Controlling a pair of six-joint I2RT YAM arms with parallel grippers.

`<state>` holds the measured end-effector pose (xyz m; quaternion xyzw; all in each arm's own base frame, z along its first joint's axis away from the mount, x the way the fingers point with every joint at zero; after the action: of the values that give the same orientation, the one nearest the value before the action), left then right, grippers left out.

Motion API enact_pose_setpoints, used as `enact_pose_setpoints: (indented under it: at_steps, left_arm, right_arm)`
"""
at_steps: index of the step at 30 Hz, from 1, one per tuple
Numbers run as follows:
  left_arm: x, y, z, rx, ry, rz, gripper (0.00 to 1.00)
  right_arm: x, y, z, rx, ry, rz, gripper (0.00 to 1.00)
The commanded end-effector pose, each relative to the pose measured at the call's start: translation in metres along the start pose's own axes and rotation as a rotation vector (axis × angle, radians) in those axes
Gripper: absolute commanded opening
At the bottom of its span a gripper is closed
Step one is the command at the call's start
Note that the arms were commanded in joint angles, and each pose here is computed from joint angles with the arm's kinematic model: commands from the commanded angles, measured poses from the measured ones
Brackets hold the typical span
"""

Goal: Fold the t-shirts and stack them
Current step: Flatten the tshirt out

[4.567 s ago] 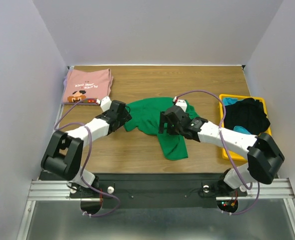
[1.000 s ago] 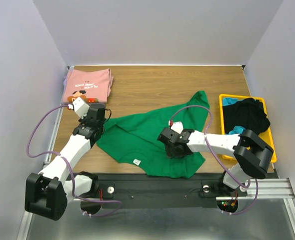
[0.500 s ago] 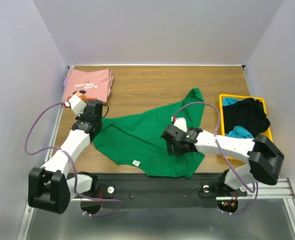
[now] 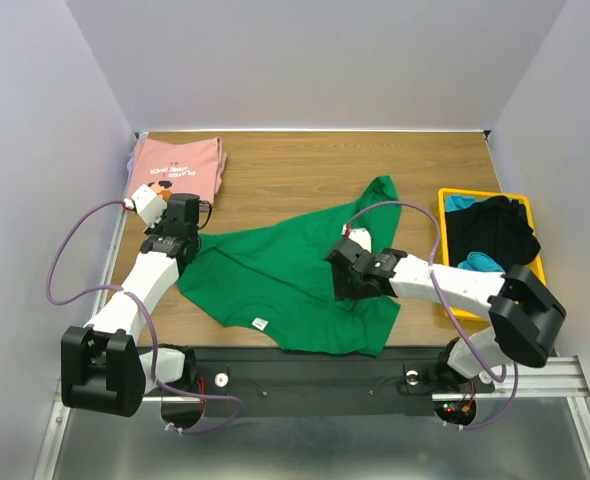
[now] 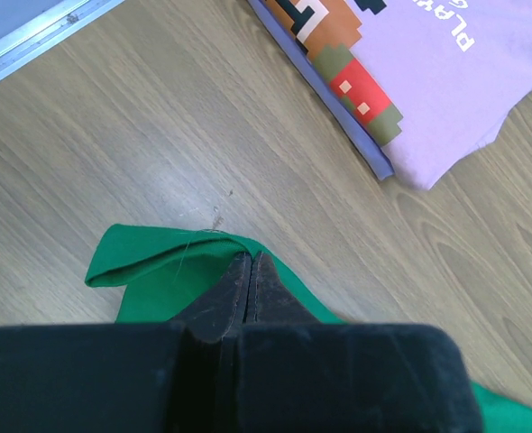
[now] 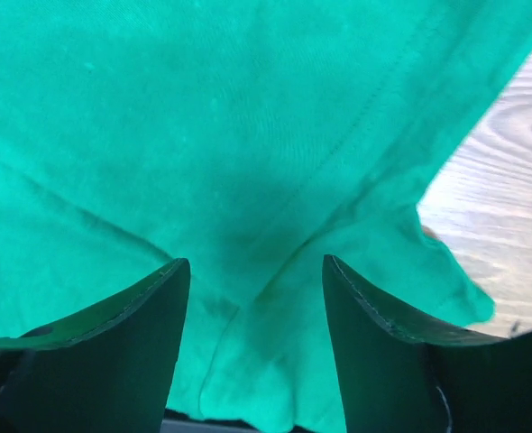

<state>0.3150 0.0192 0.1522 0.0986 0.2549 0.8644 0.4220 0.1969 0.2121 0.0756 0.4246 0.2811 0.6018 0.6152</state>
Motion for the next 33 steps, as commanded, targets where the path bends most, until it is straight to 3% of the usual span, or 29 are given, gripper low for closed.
enact_pose_setpoints:
  at_steps: [1,6,12,15,18,21,28,33]
  left_arm:
    - [-0.001,0.003,0.022,-0.063,0.031,0.002,0.0]
    - [0.002,0.003,0.024,-0.066,0.035,0.009,0.0]
    - [0.003,0.004,0.023,-0.068,0.039,0.006,0.0]
    - [0.004,0.004,0.024,-0.069,0.041,0.006,0.0]
    - [0.002,0.005,0.026,-0.071,0.041,0.0,0.0]
    - [0.001,0.006,0.027,-0.071,0.041,-0.014,0.0]
    - [0.001,0.012,0.03,-0.078,0.043,-0.039,0.0]
    - [0.002,0.015,0.032,-0.088,0.05,-0.045,0.0]
  right_arm:
    - [0.014,-0.016,-0.001,0.028,0.011,0.051,0.63]
    - [0.007,-0.026,-0.017,0.088,0.007,0.02,0.61]
    - [-0.001,-0.025,-0.028,0.121,-0.006,0.019,0.5]
    - [-0.003,-0.026,-0.03,0.124,-0.007,0.012,0.39]
    - [-0.003,-0.026,-0.023,0.095,-0.011,0.005,0.18]
    - [0.006,-0.018,-0.01,0.056,-0.02,0.038,0.1]
    - [0.019,0.0,0.012,-0.016,-0.021,0.093,0.2]
    - [0.018,0.003,0.007,0.011,-0.015,0.111,0.18]
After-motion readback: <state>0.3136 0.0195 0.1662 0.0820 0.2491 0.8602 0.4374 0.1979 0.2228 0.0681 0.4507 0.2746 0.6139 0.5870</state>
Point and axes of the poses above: each gripper's point midway between its finger pads, its own y axis back along the fingers, its own x axis along the line the jaws close on, z = x × y, the point moved 2 cm from there along y, back along the fingers, and after that the axes turned 15 degrees about -y, right-handed, at the moved point
